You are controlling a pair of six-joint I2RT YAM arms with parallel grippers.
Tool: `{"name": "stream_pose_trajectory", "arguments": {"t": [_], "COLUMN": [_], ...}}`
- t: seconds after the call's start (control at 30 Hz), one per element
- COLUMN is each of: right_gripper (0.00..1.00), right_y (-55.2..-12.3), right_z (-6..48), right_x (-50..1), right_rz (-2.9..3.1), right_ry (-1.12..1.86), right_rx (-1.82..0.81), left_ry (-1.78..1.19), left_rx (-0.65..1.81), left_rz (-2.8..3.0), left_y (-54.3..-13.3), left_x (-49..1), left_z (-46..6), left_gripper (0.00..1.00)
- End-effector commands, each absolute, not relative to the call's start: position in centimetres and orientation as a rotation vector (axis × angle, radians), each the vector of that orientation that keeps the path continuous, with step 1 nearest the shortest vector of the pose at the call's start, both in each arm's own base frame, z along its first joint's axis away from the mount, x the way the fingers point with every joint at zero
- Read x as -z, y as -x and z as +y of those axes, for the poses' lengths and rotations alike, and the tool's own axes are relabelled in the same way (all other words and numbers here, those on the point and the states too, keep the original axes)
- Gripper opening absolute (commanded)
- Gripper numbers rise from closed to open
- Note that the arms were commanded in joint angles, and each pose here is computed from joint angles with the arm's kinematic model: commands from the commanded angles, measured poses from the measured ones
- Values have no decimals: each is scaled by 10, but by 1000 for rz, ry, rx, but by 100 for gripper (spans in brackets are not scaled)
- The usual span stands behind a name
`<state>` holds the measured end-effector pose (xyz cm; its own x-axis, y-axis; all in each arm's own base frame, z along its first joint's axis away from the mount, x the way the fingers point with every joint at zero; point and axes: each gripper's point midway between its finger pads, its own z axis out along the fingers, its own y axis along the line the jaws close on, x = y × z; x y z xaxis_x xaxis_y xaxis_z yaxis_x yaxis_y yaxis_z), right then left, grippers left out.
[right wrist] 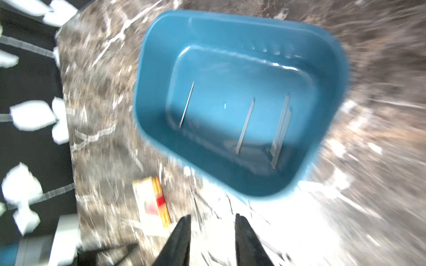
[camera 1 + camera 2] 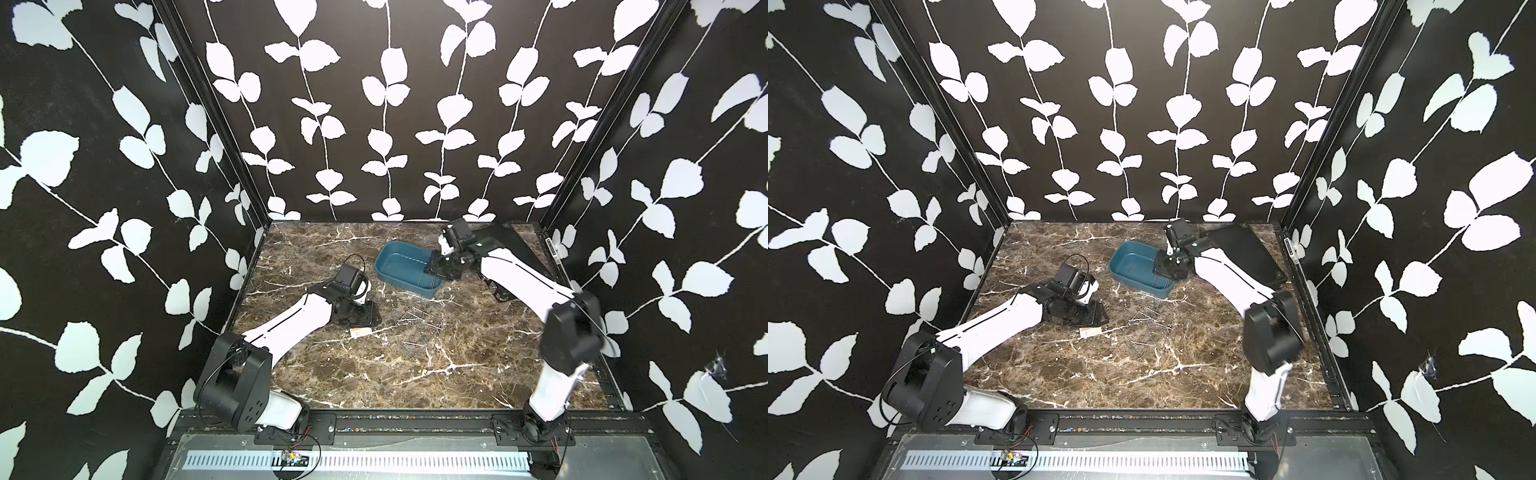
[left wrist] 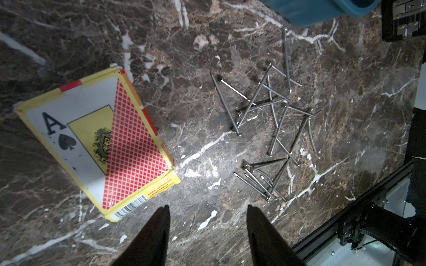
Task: Put the nails on the desktop into the storage box
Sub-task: Place the nail in the storage box, then pick up the nail from the center of the board.
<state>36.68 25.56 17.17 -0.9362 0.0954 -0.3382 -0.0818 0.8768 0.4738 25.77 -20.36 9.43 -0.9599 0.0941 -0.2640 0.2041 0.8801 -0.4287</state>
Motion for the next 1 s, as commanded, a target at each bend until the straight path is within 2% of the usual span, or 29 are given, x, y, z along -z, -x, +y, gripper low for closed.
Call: {"name": "stream_pose_trajectory", "arguments": {"t": [0.0, 0.1, 0.27, 0.57, 0.83, 0.97], "right_gripper": [35, 36, 38, 38, 38, 29], "right_y": [-307, -270, -250, -249, -260, -260], "right_z": [224, 210, 207, 216, 217, 216], "right_x": [-119, -93, -69, -30, -16, -5], "right_rz": [2886, 2973, 3006, 3020, 3019, 3026], "right_ry": [209, 304, 381, 605, 669, 704], "right_rx": [-437, -345, -289, -118, -5, 43], "left_ry": [-212, -201, -213, -217, -212, -216], "left_rx": [720, 734, 734, 716, 710, 710], "left_rz": [2794, 2797, 2808, 2813, 2807, 2811], "left_y": [-261, -260, -257, -246, -244, -243], "left_x": [-97, -95, -92, -92, -94, -93], "left_z": [-208, -210, -213, -210, -207, -207], "left_gripper": [56, 55, 55, 55, 55, 55]}}
